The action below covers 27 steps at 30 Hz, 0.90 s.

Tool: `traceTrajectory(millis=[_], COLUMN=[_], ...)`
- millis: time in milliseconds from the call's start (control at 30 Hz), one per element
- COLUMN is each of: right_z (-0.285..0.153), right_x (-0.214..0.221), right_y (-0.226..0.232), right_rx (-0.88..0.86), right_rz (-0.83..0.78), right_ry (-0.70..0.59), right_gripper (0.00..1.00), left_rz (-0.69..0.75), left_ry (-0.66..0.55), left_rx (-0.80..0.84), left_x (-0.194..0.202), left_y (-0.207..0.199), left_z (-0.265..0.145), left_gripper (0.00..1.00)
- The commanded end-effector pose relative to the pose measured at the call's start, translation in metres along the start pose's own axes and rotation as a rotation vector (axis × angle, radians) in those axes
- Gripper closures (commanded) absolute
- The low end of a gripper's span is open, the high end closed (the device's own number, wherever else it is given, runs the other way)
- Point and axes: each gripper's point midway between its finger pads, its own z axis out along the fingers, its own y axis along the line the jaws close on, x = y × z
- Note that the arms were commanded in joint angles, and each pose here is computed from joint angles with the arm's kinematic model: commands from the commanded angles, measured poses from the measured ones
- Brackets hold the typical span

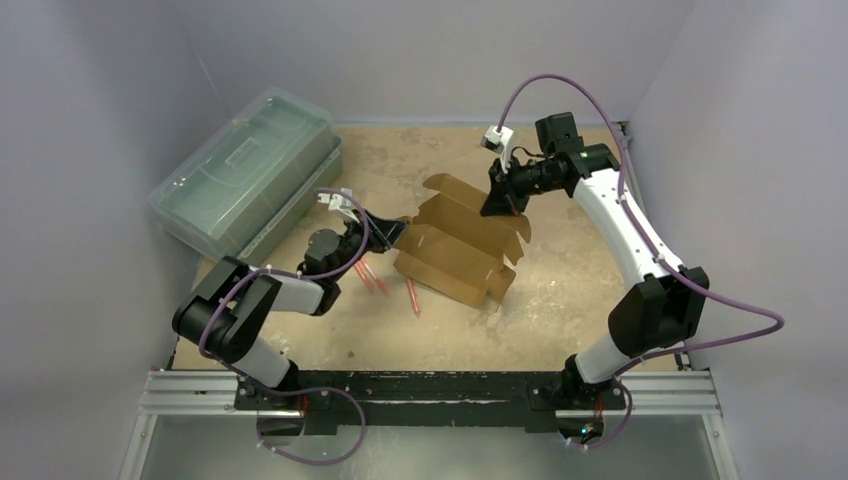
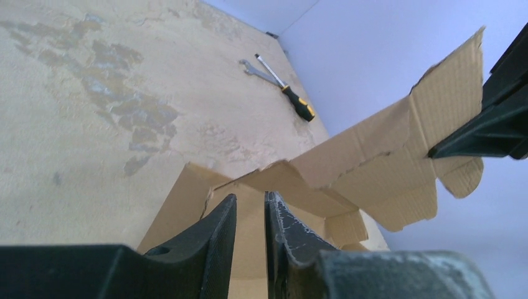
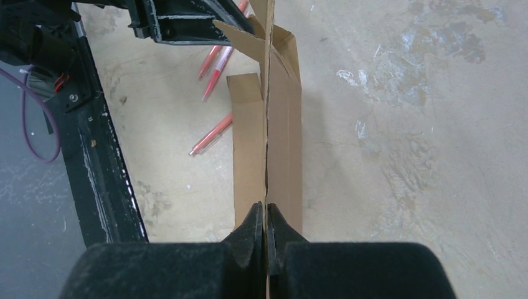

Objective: Fold the paper box
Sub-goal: Fold the paper box at the center of the board.

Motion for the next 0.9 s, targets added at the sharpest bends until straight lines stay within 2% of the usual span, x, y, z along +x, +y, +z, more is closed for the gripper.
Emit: traceTrajectory(millis=[0,300,433,567,867], right_z=[-0.003,-0.004,-0.005,-0.003,0.0], right_x=[-0.011,-0.012,-0.013,-0.012,-0.011], right_y=[0.008,0.011,0.011,0.008,0.004], right_rx=[-0.031,-0.041,-0.038,-0.036,-0.028], right_rz=[-0.016,-0.015,-0.019,-0.01,-0.006], right_ry=[-0.045,-0.051,-0.053,-0.051,-0.04], right_gripper=[1.0,1.0,1.0,1.0,1.0], left_rz=[-0.031,0.054,0.05,0.047,0.022], left_ry=[-0.067,-0.069,0.001,0.051,0.111], left_rx=[0.086,-0.09,-0.046,0.004,0.02], left_x=[-0.025,-0.031,-0.016,0.002,0.03], left_y=[-0.029,-0.002,-0.007,-0.018,-0.023], left_z=[0.021,0.041,0.049,0.048,0.039], left_gripper=[0.79,0.82,0.94,1.0,1.0])
